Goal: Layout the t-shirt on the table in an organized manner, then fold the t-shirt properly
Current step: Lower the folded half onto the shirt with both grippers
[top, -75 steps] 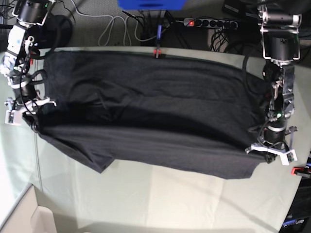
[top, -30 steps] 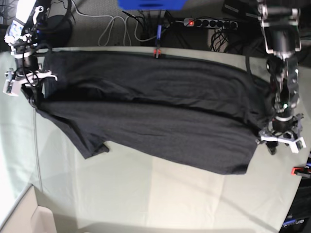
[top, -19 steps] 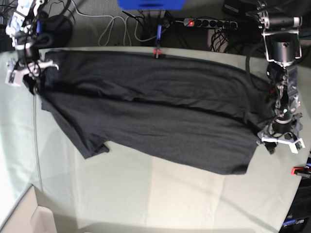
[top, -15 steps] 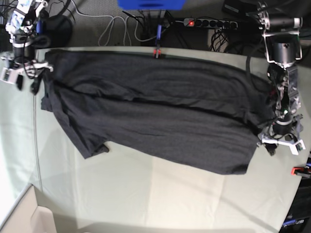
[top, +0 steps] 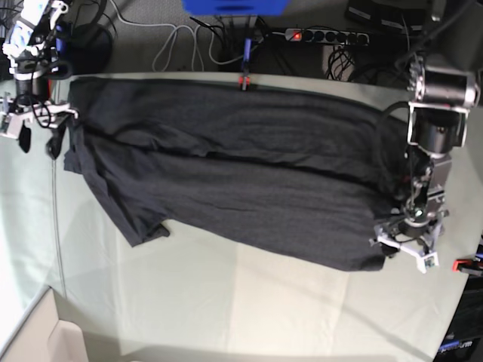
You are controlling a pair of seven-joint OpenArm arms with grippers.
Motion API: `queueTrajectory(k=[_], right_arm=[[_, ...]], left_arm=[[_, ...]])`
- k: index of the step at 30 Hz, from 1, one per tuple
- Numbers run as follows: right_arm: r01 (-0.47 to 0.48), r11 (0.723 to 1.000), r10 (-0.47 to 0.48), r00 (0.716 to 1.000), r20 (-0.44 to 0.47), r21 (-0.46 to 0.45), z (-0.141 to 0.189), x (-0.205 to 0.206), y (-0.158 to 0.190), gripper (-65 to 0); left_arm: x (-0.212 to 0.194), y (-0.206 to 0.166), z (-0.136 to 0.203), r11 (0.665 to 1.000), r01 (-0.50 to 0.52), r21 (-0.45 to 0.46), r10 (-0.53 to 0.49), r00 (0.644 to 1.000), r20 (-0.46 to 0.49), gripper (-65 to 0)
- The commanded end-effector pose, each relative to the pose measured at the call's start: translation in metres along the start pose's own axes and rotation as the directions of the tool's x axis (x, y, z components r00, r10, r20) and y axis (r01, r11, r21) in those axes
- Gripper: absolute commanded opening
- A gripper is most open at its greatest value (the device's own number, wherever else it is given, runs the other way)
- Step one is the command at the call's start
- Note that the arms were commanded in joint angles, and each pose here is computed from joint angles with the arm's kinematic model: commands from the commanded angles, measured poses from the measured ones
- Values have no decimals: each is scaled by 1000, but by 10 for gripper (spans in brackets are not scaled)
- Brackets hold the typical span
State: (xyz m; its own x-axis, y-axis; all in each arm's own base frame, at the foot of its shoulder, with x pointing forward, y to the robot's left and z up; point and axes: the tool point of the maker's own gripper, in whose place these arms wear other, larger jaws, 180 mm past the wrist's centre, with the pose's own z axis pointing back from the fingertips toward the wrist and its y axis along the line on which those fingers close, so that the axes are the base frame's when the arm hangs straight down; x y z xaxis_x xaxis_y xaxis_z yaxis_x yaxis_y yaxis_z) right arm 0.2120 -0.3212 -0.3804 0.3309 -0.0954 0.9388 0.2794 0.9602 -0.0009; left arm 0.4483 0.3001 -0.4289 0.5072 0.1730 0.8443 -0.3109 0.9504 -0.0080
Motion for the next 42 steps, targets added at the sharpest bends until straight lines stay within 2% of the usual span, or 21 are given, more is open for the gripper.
queueTrajectory(k=[1, 9, 18, 20, 24, 26, 29, 35, 39, 42], right_arm=[[-7, 1000, 7, 998, 56, -2, -1, 17, -4, -221], [-8, 1000, 8, 999, 53, -2, -1, 16, -4, -221], [-11, 1000, 11, 998, 56, -2, -2, 17, -5, -221], [-12, 1000, 12, 998, 58, -2, -2, 18, -5, -221], [-8, 1000, 9, 997, 71, -1, -6, 23, -4, -221], [-6, 1000, 7, 997, 75, -5, -6, 24, -5, -221], [-7, 1000, 7, 997, 78, -2, -7, 25, -4, -221], [-15, 1000, 15, 995, 97, 3, -13, 34, -4, -220], [-20, 1000, 19, 992, 127, 10, -22, 46, -2, -217], [-49, 996, 39, 992, 124, 73, -36, 51, 16, -217]], left_arm=[[26, 4, -3, 1000, 9, 11, -10, 997, 72, -216], [-6, -24, -4, 980, 192, -42, -189, 979, 76, -216], [-16, -34, -3, 978, 202, -58, -198, 978, 73, -222], [-17, -34, -3, 977, 204, -58, -199, 978, 68, -271], [-24, -29, -3, 978, 203, -47, -201, 978, 50, -485], [-27, -27, -3, 979, 201, -43, -199, 979, 43, -566], [-26, -25, -3, 978, 203, -41, -201, 979, 43, -643], [-18, -23, -4, 981, 193, -38, -190, 980, 61, -646], [11, -39, 2, 977, 196, -79, -182, 971, 153, -646], [29, -50, 11, 972, 204, -112, -176, 959, 222, -646]])
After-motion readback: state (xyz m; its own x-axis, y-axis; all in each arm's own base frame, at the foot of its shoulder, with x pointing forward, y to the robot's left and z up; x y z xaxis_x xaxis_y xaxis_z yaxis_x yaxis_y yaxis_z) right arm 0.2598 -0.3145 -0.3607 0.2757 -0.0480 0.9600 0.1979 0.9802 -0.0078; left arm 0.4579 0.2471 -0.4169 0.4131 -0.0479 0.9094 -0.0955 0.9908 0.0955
